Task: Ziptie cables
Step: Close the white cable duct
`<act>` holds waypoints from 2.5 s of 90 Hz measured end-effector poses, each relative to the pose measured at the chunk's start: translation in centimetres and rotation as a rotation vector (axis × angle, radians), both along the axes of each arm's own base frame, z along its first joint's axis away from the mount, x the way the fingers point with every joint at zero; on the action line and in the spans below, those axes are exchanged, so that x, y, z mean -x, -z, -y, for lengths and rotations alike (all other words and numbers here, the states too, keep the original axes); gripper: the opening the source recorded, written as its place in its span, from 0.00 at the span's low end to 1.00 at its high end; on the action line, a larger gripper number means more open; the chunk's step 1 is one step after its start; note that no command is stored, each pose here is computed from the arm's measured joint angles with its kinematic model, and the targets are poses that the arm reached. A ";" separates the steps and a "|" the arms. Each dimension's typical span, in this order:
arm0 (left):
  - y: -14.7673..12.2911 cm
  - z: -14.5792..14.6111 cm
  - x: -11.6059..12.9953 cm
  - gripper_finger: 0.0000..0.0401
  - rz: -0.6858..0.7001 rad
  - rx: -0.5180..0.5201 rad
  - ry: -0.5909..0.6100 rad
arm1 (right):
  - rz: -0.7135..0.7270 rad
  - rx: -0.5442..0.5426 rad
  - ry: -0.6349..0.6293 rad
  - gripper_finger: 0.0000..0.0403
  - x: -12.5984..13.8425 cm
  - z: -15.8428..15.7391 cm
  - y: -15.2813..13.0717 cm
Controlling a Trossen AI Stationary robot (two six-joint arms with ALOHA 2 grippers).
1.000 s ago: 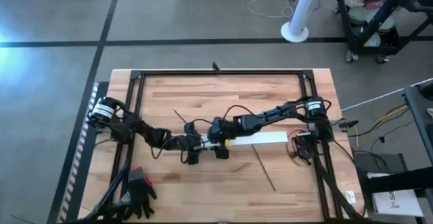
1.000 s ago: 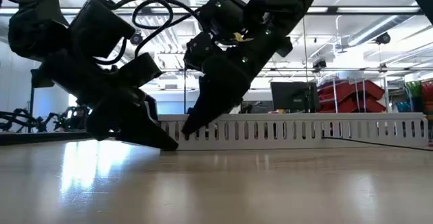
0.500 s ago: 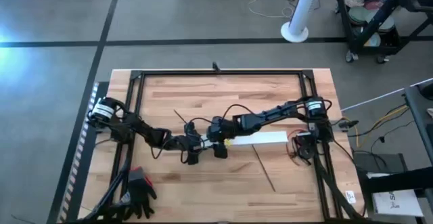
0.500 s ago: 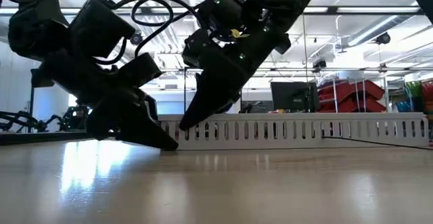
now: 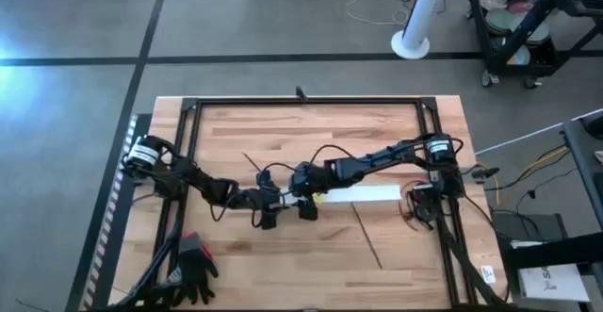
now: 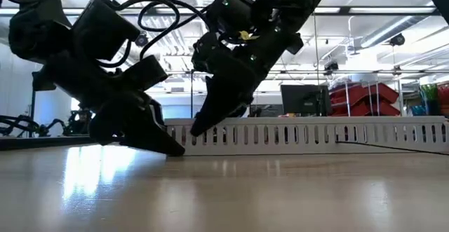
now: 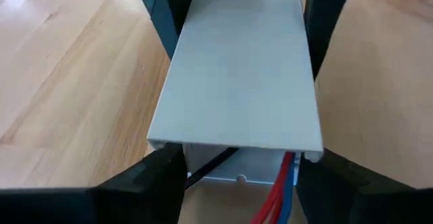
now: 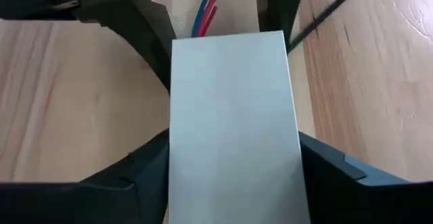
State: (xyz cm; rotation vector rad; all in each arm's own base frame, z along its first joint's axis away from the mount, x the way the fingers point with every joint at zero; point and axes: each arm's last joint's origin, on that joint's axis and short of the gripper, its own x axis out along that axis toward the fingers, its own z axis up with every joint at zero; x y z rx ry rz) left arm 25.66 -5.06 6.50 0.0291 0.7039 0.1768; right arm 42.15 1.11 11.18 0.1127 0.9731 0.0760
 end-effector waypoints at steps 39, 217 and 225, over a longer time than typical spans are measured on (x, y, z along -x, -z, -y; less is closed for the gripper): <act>-0.1 -0.1 0.7 0.54 -0.025 0.014 0.011 | -0.042 -0.017 -0.046 0.71 1.1 -0.1 -1.7; -8.8 -4.0 -13.7 0.77 0.428 -0.013 -0.297 | 0.453 0.321 0.634 0.00 25.2 -2.6 2.8; -7.9 -4.5 -15.0 0.77 0.307 -0.015 -0.272 | 0.471 0.336 0.647 0.00 24.2 -2.8 2.9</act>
